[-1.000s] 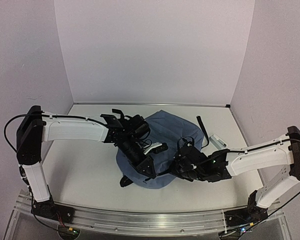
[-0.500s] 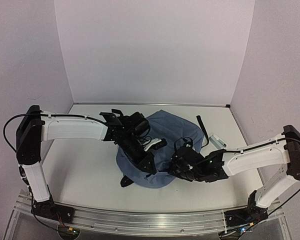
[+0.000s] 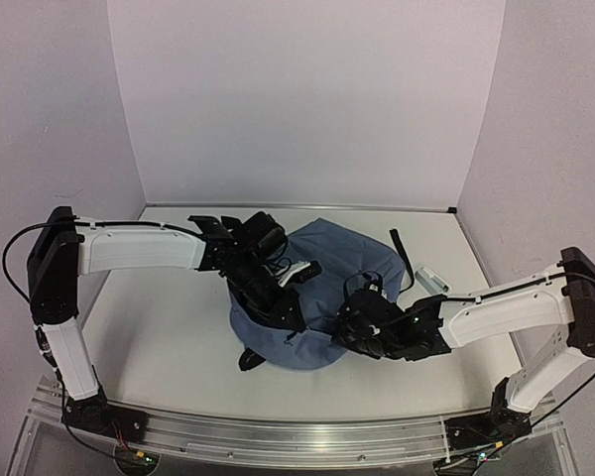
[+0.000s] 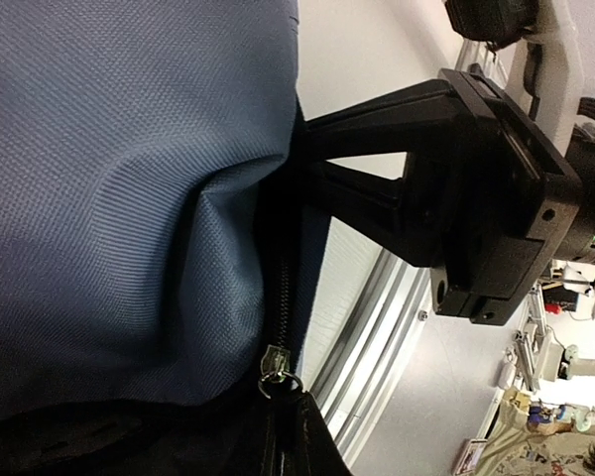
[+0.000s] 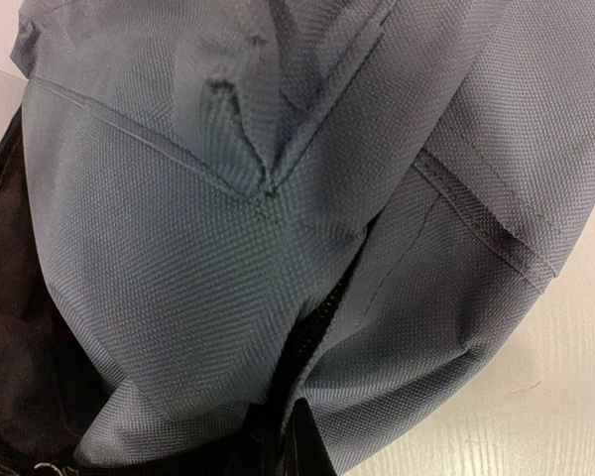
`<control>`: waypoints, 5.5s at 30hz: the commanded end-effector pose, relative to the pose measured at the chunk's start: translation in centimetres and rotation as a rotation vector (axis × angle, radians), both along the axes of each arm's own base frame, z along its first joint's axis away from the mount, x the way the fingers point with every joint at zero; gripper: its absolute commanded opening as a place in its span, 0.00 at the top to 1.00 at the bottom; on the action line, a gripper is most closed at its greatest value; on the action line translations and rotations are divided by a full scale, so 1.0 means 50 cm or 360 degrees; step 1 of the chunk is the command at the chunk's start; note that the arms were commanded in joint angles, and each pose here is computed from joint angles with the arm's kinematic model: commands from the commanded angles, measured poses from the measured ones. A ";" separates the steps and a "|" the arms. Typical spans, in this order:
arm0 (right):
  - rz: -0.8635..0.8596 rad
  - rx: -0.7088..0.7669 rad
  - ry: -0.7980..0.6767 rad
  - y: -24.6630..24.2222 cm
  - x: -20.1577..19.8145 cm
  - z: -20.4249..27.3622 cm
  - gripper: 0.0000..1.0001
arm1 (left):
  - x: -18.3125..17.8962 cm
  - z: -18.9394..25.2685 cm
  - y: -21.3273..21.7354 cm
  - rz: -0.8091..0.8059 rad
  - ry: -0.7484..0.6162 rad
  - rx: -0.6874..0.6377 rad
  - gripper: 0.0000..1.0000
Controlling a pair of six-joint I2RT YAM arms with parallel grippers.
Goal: Pack the student bag
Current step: Zip the student bag at the center of the board.
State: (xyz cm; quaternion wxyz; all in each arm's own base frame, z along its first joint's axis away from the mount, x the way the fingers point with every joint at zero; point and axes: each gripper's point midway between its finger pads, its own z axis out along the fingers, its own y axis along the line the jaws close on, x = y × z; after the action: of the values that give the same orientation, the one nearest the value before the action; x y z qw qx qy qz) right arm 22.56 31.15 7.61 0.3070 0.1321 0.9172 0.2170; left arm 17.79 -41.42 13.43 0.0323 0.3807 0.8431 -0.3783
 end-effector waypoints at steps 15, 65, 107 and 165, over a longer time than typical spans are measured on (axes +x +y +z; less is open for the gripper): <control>-0.0215 -0.0433 0.0002 -0.120 0.027 -0.044 1.00 | 0.045 -0.024 0.152 0.0263 -0.0170 0.0331 1.00; 0.1519 -0.0450 -0.0633 0.241 -0.066 0.144 0.41 | 0.000 0.080 0.124 -0.0055 0.0150 -0.0144 1.00; 0.1247 -0.0816 -0.0483 0.111 -0.121 0.055 1.00 | 0.325 -0.024 0.328 0.0721 -0.0673 0.0596 1.00; 0.1435 -0.0446 -0.0617 0.344 -0.163 0.176 1.00 | 0.439 0.058 0.244 0.0906 -0.1067 0.0154 1.00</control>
State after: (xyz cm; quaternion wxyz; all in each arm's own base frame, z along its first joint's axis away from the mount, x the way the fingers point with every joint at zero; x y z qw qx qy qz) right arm 19.30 46.53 13.19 0.3885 -0.3345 0.8474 0.1383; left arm 34.84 -29.20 12.30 0.2953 0.2525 0.9019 -0.1887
